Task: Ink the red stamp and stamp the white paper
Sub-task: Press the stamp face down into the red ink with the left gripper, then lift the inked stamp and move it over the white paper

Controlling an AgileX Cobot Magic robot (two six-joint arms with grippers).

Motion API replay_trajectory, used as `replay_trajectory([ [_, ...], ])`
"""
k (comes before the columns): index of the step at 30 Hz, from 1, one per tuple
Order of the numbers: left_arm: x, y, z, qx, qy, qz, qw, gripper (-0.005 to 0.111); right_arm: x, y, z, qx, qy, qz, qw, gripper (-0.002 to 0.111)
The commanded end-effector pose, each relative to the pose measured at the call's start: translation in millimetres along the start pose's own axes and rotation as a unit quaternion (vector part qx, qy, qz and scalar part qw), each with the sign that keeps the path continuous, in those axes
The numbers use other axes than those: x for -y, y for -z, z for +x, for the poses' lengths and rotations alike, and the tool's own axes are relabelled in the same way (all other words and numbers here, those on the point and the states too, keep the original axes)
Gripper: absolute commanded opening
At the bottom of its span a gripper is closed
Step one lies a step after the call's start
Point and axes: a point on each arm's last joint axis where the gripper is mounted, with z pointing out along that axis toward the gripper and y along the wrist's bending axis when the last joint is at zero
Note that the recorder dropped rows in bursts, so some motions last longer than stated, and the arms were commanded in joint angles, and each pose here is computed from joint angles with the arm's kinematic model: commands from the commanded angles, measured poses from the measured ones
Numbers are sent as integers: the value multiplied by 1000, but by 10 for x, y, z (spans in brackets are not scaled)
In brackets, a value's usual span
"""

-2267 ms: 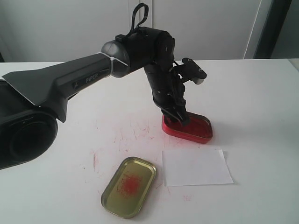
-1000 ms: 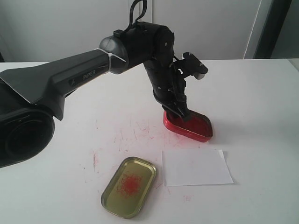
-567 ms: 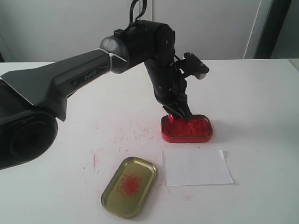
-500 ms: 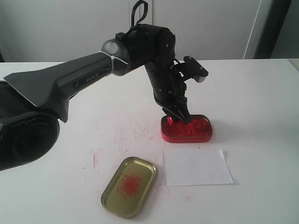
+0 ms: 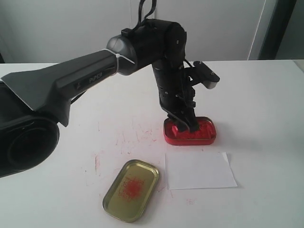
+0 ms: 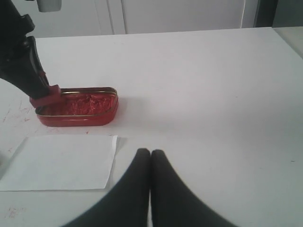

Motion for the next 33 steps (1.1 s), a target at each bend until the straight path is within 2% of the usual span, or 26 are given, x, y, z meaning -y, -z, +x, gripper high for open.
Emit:
replay_trajectory([
  [1,199,79,-10,-26,-14,32,999,0,-2,-1,2,7,-3,-3,1000,0],
  [6,457,53,-112,-21,-37,50,998,0,-2,-1,2,7,-3,-3,1000,0],
  [9,529,30,-144,-1,-38,97,995,0,-2,-1,2,7,-3,-3,1000,0],
  [17,531,-45,-135,-12,-6,99,995,0,-2,-1,2,7,-3,-3,1000,0],
  [20,547,-144,-59,-37,8,106,994,0,-2,-1,2,7,-3,-3,1000,0],
  [27,536,-116,-5,-54,11,87,995,0,-2,-1,2,7,-3,-3,1000,0],
  [33,647,-153,-30,-58,-12,90,994,0,-2,-1,2,7,-3,-3,1000,0],
])
